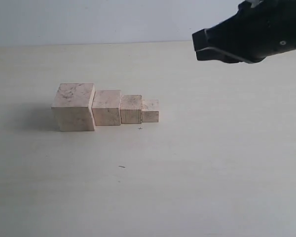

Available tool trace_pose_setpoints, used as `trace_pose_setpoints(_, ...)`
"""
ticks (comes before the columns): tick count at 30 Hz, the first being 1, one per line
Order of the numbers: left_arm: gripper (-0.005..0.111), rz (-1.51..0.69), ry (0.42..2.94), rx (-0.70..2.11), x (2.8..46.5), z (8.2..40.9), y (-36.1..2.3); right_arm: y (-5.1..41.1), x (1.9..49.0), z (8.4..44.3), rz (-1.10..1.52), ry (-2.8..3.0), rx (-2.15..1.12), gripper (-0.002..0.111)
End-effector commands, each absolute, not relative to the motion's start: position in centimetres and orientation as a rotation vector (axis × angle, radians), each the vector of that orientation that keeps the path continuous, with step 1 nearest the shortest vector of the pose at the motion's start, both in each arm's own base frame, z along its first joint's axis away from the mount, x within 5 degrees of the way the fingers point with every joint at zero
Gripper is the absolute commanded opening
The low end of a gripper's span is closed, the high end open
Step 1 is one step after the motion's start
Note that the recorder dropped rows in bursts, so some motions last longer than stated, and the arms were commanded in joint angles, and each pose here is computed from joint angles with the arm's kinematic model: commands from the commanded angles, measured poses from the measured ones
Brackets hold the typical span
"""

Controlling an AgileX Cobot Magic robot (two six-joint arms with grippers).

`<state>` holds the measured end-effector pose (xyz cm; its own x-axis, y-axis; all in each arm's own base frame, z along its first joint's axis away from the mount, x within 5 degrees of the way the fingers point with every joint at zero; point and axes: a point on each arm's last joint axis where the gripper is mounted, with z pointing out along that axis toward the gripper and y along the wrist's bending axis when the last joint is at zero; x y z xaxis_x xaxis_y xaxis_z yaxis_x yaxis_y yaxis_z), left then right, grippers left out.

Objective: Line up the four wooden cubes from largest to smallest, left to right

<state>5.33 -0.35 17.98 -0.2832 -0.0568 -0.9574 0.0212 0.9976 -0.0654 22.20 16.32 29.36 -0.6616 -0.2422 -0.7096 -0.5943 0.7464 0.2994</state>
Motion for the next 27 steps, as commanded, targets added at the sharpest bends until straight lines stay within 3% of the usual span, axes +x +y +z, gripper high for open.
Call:
trace_pose_setpoints(1, 0.000, -0.071, 1.838, -0.023, 5.3, 18.1, -0.3, 15.6, 21.0, 31.3, 0.705, 2.203, -0.612, 0.000)
trace_pose_setpoints(13, 0.000, -0.071, 1.838, -0.023, 5.3, 18.1, -0.3, 13.7, 19.3, 34.6, 0.556, 2.002, -0.663, 0.000)
trace_pose_setpoints(19, 0.000, -0.071, 1.838, -0.023, 5.3, 18.1, -0.3, 9.6, 17.2, 37.1, 0.455, 1.923, -0.508, 0.000)
trace_pose_setpoints(23, 0.000, -0.071, 1.838, -0.023, 5.3, 18.1, -0.3, 6.0, 14.7, 36.2, 0.372, 1.888, -0.359, 0.000)
trace_pose_setpoints(27, 0.000, -0.071, 1.838, -0.023, 5.3, 18.1, -0.3, 2.8, 11.4, 32.8, 0.250, 1.830, -0.182, 0.000)
